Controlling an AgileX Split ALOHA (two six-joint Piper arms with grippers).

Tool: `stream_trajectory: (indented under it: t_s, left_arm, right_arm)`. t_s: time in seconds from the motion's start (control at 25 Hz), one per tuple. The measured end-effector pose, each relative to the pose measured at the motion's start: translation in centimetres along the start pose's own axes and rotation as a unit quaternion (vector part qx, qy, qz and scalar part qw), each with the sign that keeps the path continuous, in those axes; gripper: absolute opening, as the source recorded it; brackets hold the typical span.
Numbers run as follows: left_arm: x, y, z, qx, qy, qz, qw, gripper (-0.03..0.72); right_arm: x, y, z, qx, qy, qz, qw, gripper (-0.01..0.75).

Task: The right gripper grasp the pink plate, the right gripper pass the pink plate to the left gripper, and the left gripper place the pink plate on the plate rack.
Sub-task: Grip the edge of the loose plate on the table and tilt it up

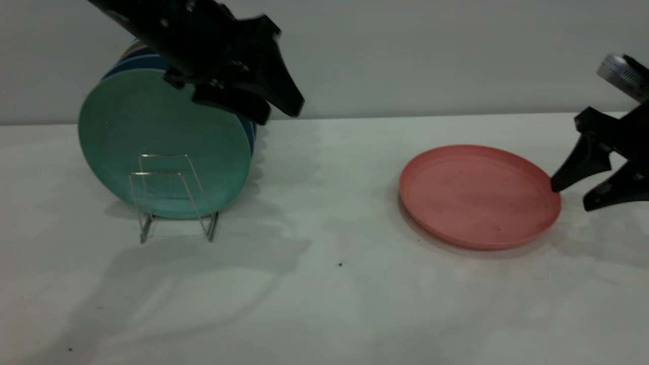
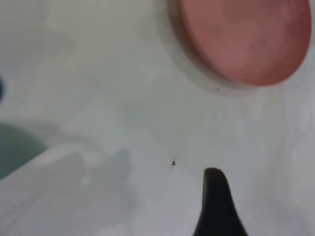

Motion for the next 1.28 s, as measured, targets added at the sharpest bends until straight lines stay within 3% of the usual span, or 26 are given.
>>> stream_trajectory:
  t_s: [0.16,0.72,0.84,1.0,1.08,1.28]
  left_arm:
    - [-0.1,0.6,-0.9,0.000,0.023,-0.002,1.000,0.516]
    - [0.0,1.2,-1.1,0.004,0.030,-0.006,1.000,0.516]
    - [0.1,1.2,-1.1,0.005,0.030,-0.009,1.000,0.516]
    - [0.4,1.2,-0.9,0.011,0.030,-0.018,0.999,0.516]
    - [0.5,1.2,-0.8,0.011,0.028,-0.019,0.999,0.516]
    - [0.5,1.4,-0.8,0.010,0.022,-0.019,1.000,0.516]
  right_arm:
    - [0.1,1.4,-1.6,0.016,0.026,0.005,1.000,0.498]
    - [1.7,5.6,-2.4,0.065,0.064,-0.012,0.996,0.448]
    - [1.7,6.1,-2.2,0.071,0.069,-0.015,0.995,0.347]
    - [1.4,6.7,-1.7,0.076,0.034,-0.014,0.996,0.066]
    - [1.4,6.8,-1.1,0.086,-0.003,-0.017,0.996,0.026]
    - [1.3,6.6,2.0,0.132,-0.090,-0.018,0.987,0.019]
Point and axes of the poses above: a point on each arm's last joint axis where the gripper is mounted, y pointing out along that axis toward the gripper, z along the wrist's bending axis when the last joint is at zero, x = y × z, the point moved 10 cm from there along y, pointing out along that axis toward the gripper, and after that the axes turned 9 degrees about -y, right-handed, at the moved point
